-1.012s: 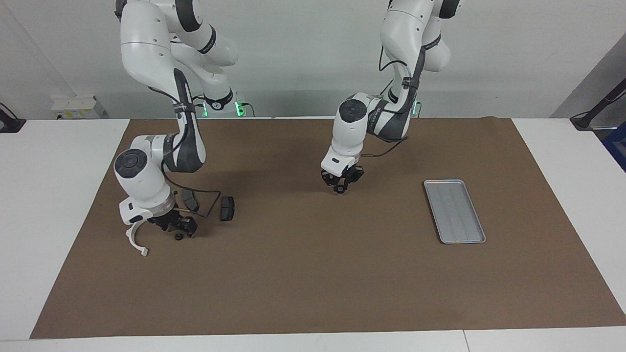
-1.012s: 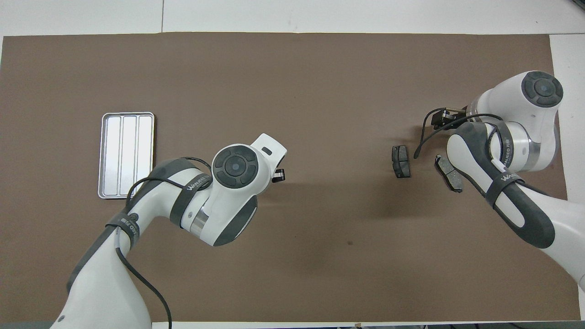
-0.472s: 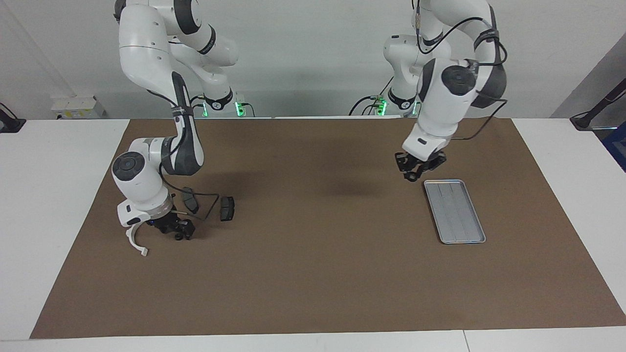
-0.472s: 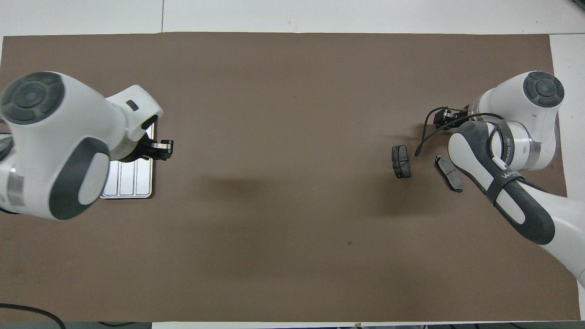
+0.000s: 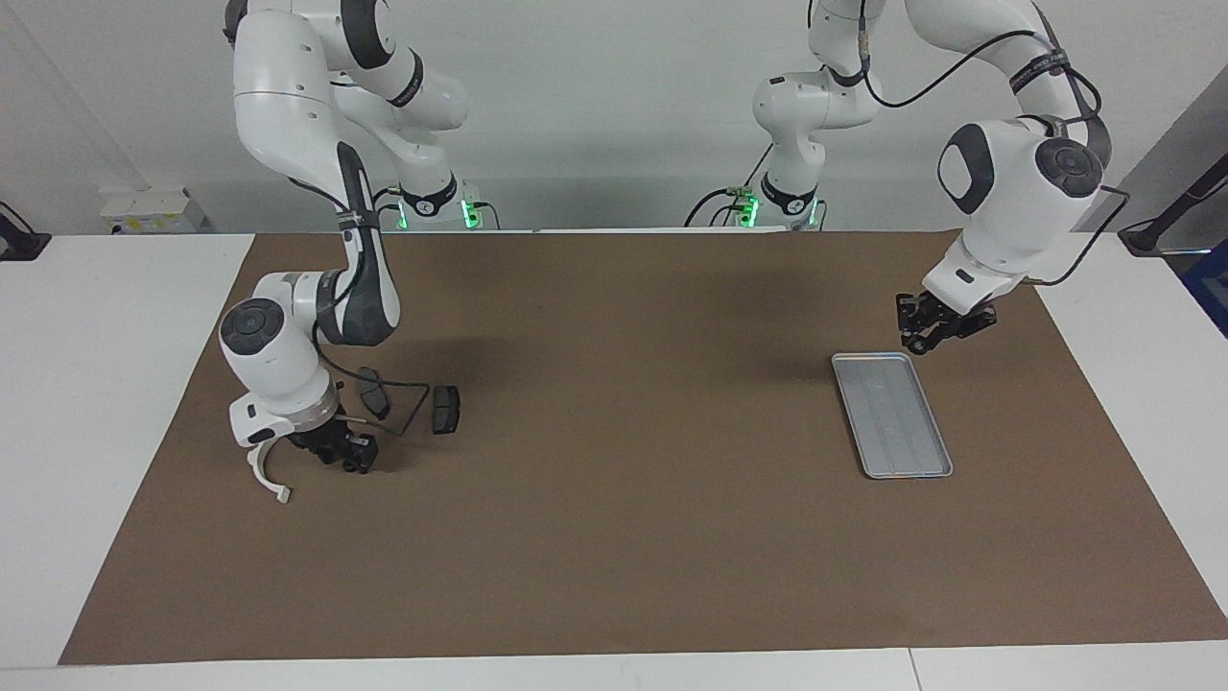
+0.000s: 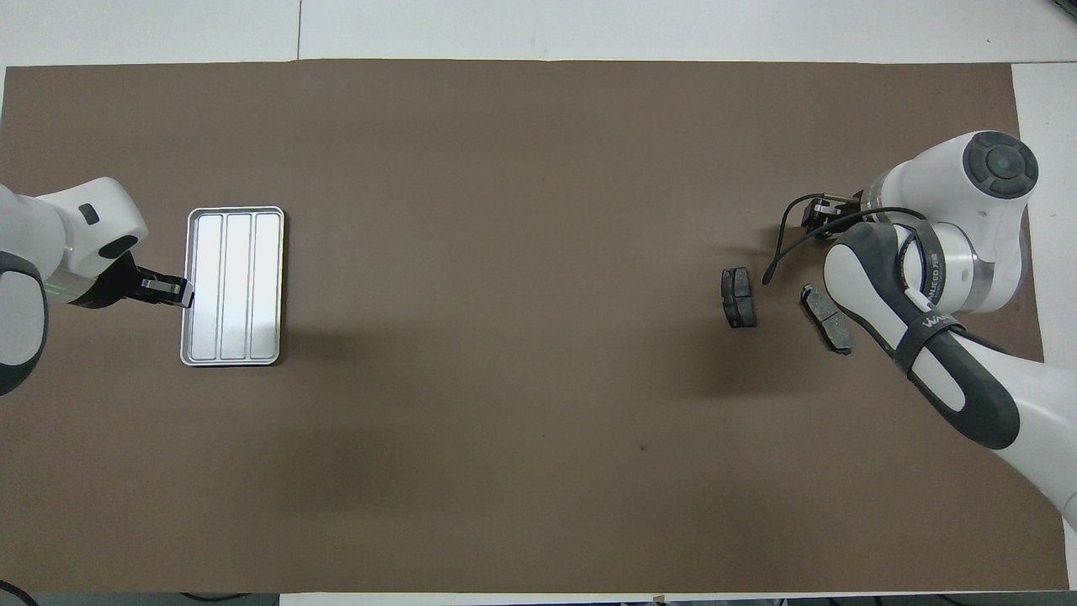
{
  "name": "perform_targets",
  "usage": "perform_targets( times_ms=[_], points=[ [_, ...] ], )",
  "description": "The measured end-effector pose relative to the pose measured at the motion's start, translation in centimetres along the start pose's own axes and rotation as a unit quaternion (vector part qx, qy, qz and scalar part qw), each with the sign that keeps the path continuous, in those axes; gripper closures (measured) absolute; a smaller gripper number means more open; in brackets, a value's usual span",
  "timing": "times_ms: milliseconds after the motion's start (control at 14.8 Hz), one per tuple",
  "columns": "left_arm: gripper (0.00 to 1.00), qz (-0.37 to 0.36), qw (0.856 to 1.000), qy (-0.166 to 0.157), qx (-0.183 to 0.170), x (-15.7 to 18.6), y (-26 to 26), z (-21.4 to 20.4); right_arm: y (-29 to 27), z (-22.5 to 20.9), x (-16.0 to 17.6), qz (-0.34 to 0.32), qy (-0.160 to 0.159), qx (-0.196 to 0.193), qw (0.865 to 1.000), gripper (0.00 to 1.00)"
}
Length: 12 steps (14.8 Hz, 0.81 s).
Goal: Pick bearing gear from pile to tray
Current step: 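Carry the bearing with the left gripper and lower it into the tray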
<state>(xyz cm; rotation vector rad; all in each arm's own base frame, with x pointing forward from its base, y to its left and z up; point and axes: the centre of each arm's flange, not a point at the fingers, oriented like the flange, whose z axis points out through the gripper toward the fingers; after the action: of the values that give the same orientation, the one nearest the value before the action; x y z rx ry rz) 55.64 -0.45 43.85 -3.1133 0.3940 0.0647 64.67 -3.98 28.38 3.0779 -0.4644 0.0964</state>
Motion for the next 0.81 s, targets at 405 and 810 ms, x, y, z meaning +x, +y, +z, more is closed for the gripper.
perform_targets(
  times_ms=[405,810],
  points=[
    [0.66,0.015,1.0,0.017,0.004,-1.9,1.0,5.2,-0.2,-0.4,0.1,0.002,0.004,0.002,1.0,0.7],
    [0.66,0.02,0.999,0.027,0.007,-2.9,0.8,7.4,-0.3,-0.4,0.2,0.002,0.004,0.002,1.0,0.76]
  ],
)
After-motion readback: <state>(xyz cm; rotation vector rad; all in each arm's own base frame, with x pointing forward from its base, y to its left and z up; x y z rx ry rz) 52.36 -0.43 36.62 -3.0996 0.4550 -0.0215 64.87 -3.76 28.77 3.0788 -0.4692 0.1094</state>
